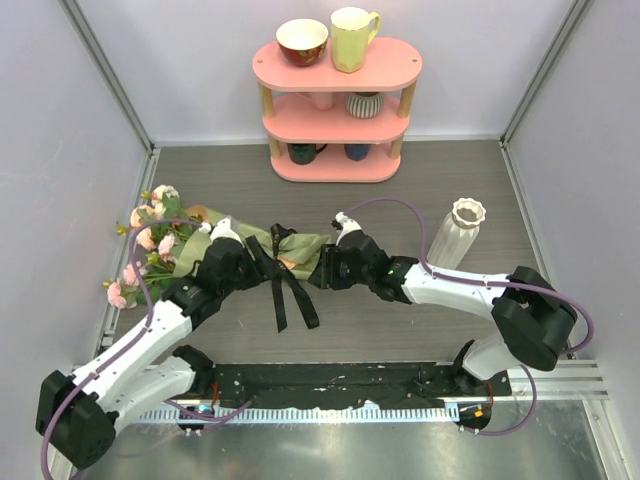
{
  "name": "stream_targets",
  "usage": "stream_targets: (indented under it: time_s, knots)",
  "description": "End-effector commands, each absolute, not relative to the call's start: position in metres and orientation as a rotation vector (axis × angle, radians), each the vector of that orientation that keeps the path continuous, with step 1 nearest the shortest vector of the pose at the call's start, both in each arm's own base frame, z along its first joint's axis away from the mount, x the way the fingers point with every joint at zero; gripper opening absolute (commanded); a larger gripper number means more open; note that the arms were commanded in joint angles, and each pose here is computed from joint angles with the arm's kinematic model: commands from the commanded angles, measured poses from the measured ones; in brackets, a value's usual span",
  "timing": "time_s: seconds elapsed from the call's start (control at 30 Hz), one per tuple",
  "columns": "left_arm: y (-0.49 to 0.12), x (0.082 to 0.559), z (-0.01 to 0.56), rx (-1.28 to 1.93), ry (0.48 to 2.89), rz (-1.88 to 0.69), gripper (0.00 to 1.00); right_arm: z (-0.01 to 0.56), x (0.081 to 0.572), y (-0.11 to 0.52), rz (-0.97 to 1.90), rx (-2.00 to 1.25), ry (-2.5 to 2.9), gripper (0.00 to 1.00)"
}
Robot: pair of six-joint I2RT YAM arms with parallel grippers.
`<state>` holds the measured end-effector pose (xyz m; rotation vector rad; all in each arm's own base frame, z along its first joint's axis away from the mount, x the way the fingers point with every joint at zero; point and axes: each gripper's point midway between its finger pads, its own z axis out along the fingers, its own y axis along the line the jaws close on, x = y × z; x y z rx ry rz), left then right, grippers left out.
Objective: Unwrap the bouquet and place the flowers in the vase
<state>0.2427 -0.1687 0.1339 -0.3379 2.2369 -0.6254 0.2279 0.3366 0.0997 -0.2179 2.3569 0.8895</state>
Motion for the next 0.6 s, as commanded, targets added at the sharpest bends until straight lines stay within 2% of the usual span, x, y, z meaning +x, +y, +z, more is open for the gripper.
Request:
stream_targets:
  time_s: [0.0, 0.13, 0.17, 0.23, 0.3, 0.57]
  knots:
    - [-0.14, 0.232, 0.091, -0.355, 2.367, -0.44, 0.61, 0.121, 0.234, 0.352, 0.966, -0.243, 2.277, 0.43]
    - [-0.134, 0.242, 0.072, -0.321, 2.427, -0.327, 0.73, 0.126, 0.234, 0.353, 0.965, -0.262, 2.268, 0.43]
    - [-0.137, 0.248, 0.072, -0.315, 2.423, -0.339, 0.73, 0.128, 0.236, 0.352, 0.959, -0.271, 2.261, 0.43]
    - [-0.141, 0.25, 0.062, -0.316, 2.451, -0.346, 0.61, 0.133, 0.24, 0.351, 0.938, -0.27, 2.248, 0.43]
    - [-0.147, 0.256, 0.055, -0.314, 2.445, -0.367, 0.56, 0.135, 0.243, 0.35, 0.913, -0.291, 2.238, 0.43]
    - [-0.166, 0.264, 0.039, -0.266, 2.45, -0.467, 0.64, 0.173, 0.3, 0.373, 1.018, -0.307, 2.156, 0.42]
